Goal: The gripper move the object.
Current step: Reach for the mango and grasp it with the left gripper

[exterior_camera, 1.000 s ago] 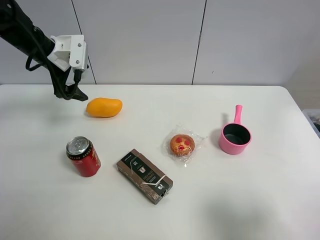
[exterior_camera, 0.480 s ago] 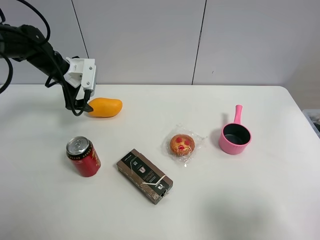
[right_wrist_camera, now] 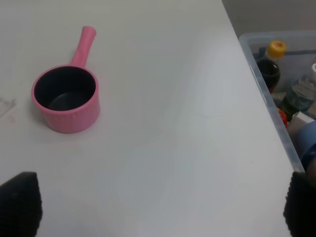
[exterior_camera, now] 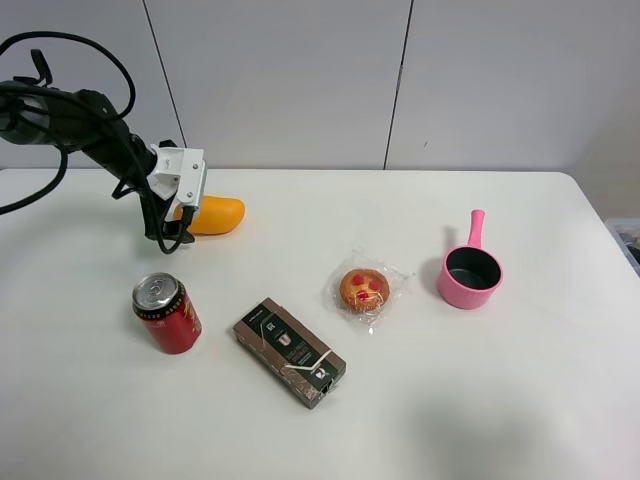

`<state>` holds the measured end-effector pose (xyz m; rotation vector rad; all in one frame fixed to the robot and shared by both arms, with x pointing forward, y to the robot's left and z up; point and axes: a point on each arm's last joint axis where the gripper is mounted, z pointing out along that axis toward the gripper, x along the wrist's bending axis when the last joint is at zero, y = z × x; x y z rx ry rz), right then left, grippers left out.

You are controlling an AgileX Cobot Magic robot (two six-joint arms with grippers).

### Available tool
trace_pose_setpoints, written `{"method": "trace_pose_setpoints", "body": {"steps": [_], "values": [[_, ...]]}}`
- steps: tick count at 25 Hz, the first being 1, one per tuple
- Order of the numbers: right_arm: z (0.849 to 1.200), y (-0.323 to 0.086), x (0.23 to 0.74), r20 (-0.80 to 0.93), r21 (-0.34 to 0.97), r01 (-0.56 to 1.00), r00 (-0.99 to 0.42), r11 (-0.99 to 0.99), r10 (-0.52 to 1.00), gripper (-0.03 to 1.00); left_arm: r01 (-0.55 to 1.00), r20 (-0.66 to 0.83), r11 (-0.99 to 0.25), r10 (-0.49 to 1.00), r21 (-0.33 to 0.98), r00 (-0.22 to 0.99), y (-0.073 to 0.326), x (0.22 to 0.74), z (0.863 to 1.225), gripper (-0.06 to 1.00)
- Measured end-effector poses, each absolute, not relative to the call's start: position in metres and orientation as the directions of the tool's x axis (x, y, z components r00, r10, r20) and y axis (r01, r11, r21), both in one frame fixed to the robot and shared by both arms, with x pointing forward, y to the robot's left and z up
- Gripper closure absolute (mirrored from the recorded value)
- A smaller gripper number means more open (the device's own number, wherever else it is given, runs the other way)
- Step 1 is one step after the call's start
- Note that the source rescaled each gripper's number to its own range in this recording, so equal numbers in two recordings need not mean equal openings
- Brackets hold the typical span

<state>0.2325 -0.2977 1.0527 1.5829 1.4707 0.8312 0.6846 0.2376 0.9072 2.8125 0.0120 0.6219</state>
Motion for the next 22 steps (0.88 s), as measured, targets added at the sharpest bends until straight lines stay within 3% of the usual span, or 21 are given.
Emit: {"method": "trace_pose_setpoints", "body": {"steps": [9, 22], "values": [[1.053, -0.298, 0.233, -0.056, 0.886, 0.465, 0.107, 0.0, 0.993, -0.03, -0.095, 0.429, -0.957, 0.034, 0.275, 0.903, 0.21, 0.708, 0.894, -0.06], [1.053, -0.298, 0.233, -0.056, 0.886, 0.465, 0.107, 0.0, 0.993, -0.03, -0.094, 0.402, -0.955, 0.028, 0.282, 0.915, 0.21, 0.709, 0.887, -0.06]]}}
